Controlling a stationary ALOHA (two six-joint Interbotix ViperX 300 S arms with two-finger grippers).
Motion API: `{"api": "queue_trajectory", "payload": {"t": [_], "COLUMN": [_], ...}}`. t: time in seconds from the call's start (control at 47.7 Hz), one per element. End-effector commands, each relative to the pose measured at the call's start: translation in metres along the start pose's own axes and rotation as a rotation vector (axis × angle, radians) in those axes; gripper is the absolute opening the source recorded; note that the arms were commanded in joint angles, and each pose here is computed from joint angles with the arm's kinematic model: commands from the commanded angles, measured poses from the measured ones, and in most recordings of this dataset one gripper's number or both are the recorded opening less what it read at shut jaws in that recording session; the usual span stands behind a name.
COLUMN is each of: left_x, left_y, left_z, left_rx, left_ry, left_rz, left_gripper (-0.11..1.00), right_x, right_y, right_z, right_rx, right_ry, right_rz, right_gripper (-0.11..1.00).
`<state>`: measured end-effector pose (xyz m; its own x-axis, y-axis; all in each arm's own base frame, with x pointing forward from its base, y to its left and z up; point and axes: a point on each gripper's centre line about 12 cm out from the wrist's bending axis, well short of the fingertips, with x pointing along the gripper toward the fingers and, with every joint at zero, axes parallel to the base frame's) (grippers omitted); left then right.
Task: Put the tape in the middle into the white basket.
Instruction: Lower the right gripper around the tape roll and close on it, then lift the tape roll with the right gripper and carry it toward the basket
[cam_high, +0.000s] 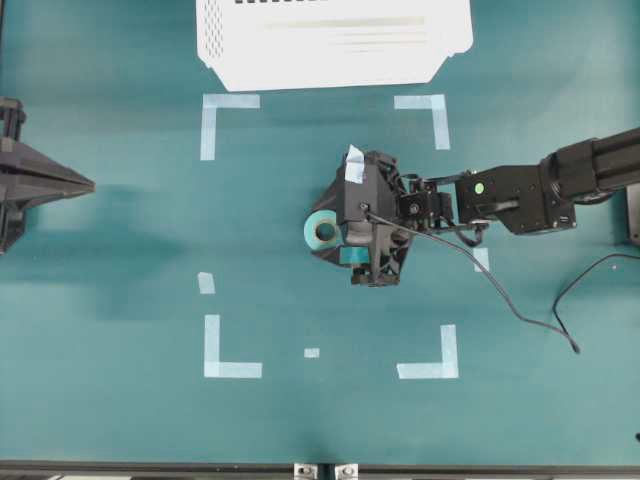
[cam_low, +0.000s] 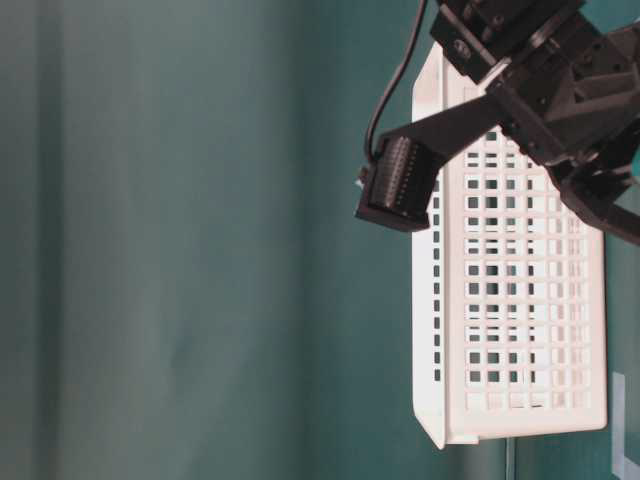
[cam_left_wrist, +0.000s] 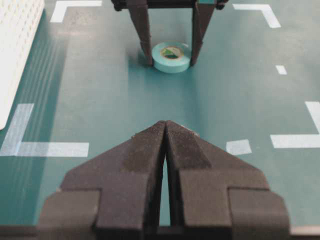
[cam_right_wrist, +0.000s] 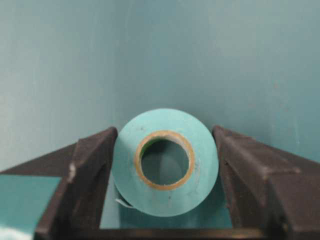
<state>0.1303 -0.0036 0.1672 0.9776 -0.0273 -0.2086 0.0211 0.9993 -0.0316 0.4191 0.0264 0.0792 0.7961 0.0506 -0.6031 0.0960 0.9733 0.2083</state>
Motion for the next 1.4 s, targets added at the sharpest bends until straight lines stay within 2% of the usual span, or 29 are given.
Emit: {"api": "queue_trajectory", "payload": {"t": [0.0,0.398,1.384], "left_x": [0.0,0.0,0.0], "left_y": [-0.001,0.0,0.0], "left_z": [0.005,0.005,0.005], "left_rx": [-0.001,-0.001,-0.001], "left_ry": [-0.012,-0.012,-0.014], "left_rz": [-0.003,-0.002,-0.002], "left_gripper": [-0.11,-0.11,-0.11], "right_x": [-0.002,-0.015,-0.09], "right_y": [0.005,0.009,0.027], "right_z": [0.012,0.028,0.095], "right_rx": [-0.002,-0.003,-0.006], "right_ry": [-0.032,-0.063,-0.207], "right_rz": [0.011,0.02,0.058], "right_gripper": [0.66,0.66,0.66]}}
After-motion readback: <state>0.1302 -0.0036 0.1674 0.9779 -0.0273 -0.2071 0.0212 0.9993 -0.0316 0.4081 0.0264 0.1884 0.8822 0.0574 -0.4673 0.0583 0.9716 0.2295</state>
